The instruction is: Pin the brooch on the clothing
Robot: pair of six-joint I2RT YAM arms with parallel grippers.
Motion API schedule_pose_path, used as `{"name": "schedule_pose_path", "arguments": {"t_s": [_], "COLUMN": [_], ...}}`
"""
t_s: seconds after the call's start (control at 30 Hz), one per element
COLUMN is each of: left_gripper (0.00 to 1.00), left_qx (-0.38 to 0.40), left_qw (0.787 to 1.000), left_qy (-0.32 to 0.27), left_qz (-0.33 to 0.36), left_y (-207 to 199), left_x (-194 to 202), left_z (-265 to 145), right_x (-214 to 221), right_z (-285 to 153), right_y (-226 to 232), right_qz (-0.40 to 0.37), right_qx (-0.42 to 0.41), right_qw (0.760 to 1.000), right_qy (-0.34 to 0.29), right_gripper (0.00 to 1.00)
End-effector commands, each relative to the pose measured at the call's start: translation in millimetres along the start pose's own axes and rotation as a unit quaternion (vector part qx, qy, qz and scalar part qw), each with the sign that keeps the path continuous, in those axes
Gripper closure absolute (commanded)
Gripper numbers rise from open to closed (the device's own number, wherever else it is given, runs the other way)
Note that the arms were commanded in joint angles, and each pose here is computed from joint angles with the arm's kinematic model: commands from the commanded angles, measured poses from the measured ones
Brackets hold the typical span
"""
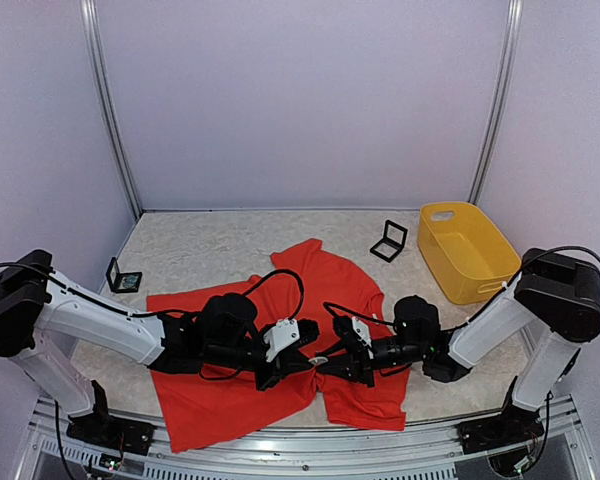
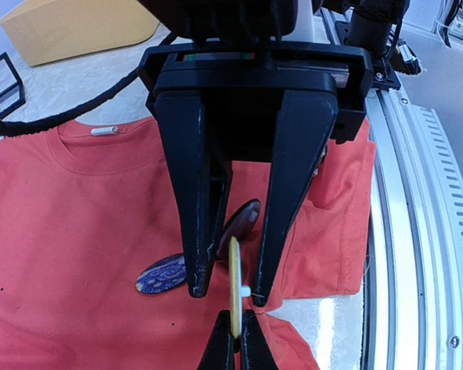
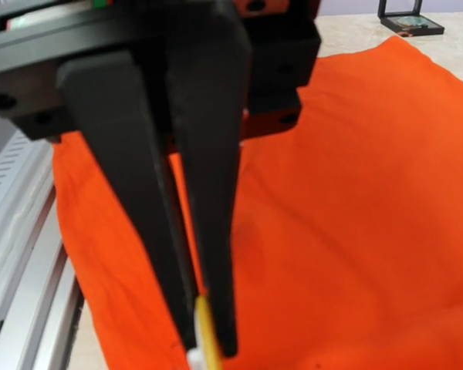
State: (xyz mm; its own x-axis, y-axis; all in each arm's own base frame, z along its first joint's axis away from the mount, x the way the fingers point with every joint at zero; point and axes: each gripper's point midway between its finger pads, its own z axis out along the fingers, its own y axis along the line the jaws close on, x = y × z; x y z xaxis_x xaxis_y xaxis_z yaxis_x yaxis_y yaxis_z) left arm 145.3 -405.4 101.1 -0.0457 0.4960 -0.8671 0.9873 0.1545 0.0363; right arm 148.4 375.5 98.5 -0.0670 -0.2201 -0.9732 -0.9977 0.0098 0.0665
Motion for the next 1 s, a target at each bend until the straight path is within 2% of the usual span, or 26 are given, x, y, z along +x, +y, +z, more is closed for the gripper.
{"name": "schedule_pose_path", "arguments": {"t_s": [0.0,0.4,0.63,0.87,0.97], "left_gripper": [1.0,1.0,1.0,1.0,1.0], "left_qx": [0.018,0.021,0.017,0.01,-0.004], "left_qw": [0.999,0.999,1.0,1.0,1.0], "left_qy": [-0.03,-0.025,-0.019,-0.012,-0.008], "left_qz": [0.021,0.024,0.018,0.017,0.017], "left_y": [-10.5,-14.8,-14.3,-12.4,-7.4], "left_x": [-17.3,-15.3,-7.7,-3.7,-2.2], "left_z": [-3.8,-1.1,-1.5,-2.4,-2.9], "right_x": [-12.6,-13.2,-20.7,-20.8,-21.2], "right_z": [3.0,5.4,-17.2,-22.2,-21.7], "right_y": [-8.7,-34.1,-41.7,-42.9,-40.6], "right_qz": [-0.007,0.046,0.085,0.09,0.083], "right_qx": [0.009,0.07,0.096,0.096,0.09], "right_qw": [1.0,0.997,0.991,0.99,0.992], "right_qy": [-0.021,-0.004,-0.047,-0.049,-0.043], "right_gripper": [0.78,0.84,0.83,0.83,0.79]}}
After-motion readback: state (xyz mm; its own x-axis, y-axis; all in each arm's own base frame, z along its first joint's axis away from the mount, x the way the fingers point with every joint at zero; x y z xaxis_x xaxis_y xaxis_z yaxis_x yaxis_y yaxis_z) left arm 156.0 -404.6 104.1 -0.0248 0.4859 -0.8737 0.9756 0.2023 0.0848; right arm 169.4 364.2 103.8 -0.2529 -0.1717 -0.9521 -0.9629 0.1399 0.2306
